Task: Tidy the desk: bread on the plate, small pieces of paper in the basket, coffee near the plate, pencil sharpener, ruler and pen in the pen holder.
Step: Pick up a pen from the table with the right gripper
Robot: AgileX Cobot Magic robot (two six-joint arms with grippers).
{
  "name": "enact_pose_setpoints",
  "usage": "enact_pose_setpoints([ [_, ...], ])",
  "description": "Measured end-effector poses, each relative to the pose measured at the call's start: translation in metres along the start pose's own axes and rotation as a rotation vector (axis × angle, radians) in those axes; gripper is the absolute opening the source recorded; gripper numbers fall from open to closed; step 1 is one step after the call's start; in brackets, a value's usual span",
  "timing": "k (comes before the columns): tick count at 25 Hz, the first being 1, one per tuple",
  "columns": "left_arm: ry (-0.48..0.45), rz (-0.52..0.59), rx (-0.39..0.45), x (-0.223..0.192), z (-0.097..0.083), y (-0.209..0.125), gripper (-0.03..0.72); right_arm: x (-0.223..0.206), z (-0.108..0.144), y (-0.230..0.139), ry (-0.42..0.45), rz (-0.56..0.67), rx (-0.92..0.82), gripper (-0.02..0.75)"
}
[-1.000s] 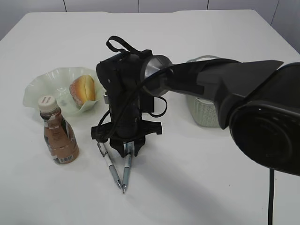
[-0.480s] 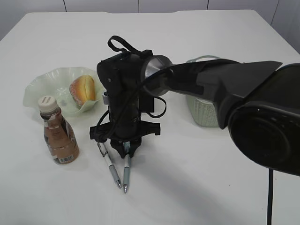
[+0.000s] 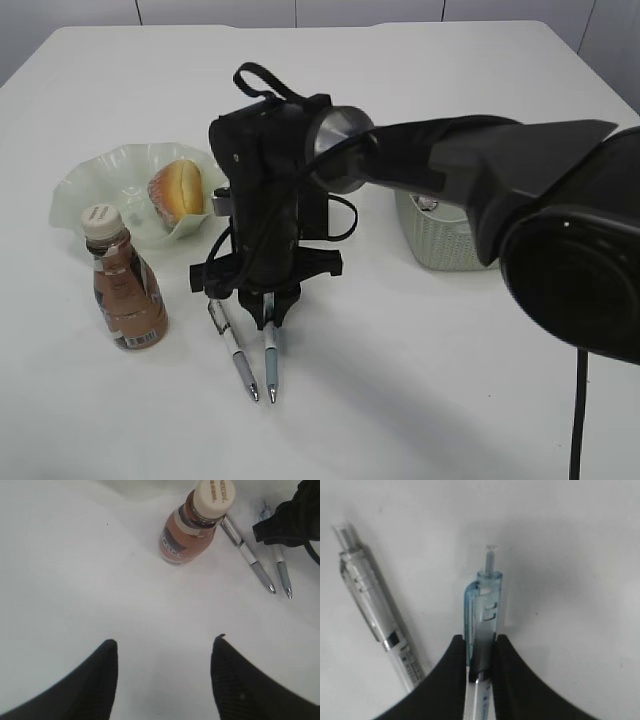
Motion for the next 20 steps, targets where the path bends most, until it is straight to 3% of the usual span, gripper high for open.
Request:
enact_pose_setpoints([
  [11, 0.000, -0.004, 0.000, 0.000, 0.000, 0.000, 0.433, 0.088, -0.032, 0.023, 0.169, -0.102, 0.075, 0.085],
  [20, 0.000, -0.006, 0.000, 0.000, 0.000, 0.001, 0.433, 0.147, -0.088, 0.048, 0.393, -0.155, 0.087, 0.083],
])
Point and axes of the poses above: a point on each arm's last joint axis where the gripper is mounted, x pointing back along that axis away from the gripper, z along the wrist's bending axis when the last joint is at zero, y = z × x, the point moved 1 cm from there along -x, pointing out along that axis toward the gripper, and after that the axes turned 8 degrees about -x, right-handed, at the moved point
